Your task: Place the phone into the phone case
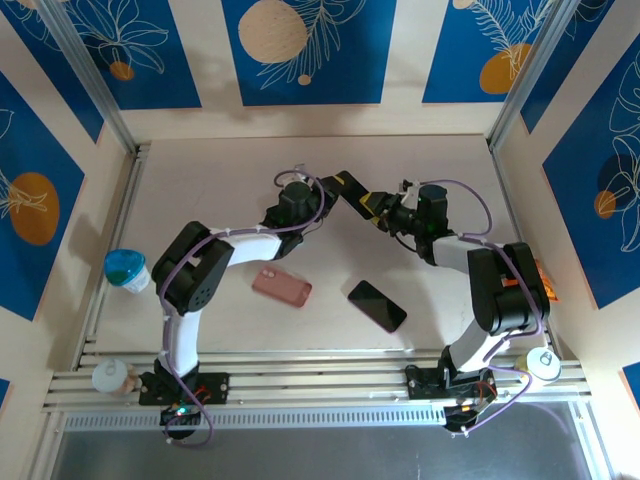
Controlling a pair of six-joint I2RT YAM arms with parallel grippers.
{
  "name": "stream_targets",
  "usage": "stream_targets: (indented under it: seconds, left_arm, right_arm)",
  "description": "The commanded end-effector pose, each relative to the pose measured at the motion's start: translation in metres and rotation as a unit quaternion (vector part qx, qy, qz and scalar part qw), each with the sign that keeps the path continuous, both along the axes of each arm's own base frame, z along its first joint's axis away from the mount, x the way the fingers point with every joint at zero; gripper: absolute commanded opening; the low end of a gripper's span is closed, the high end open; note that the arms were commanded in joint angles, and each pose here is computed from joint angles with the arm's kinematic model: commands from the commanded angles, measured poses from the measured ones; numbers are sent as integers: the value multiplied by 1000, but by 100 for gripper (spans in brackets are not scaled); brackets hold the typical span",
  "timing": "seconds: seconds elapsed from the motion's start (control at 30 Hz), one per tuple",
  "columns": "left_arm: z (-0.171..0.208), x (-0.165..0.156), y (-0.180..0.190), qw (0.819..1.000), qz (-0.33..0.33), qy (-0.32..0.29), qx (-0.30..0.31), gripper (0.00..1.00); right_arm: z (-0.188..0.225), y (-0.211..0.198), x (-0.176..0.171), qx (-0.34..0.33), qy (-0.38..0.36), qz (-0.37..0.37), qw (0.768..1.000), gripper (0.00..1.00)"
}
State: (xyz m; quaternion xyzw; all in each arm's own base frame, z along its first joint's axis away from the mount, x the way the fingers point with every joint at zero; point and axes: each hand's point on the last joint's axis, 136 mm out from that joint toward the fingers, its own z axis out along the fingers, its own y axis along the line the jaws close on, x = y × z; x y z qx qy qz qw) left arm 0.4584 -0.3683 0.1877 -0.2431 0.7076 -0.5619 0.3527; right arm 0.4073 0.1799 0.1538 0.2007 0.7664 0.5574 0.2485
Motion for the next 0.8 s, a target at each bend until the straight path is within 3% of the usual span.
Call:
stream_targets:
  seconds: [0.0, 0.03, 0.13, 0.33, 0.57, 0.77]
  left_arm:
    - [40, -12, -5, 999, -25, -39, -19, 3]
    - [36, -12, -5, 999, -26, -40, -5, 12]
    - [27, -11, -1, 998, -30, -41, 36, 22]
    - [18, -3, 6, 995, -38, -41, 78, 36]
    - [4, 13, 27, 991, -31, -38, 128, 42]
    - [-10, 41, 41, 972, -48, -26, 227, 43]
  right_arm:
    - [14, -1, 5, -11, -27, -3, 1000, 23]
    - [14, -3, 4, -19, -25, -6, 999, 18]
    - [17, -9, -1, -46, -24, -10, 999, 7]
    - [30, -24, -11, -81, -35, -23, 996, 1]
    - [37, -42, -16, -91, -33, -34, 995, 0]
    - [37, -49, -19, -92, -22, -30, 995, 0]
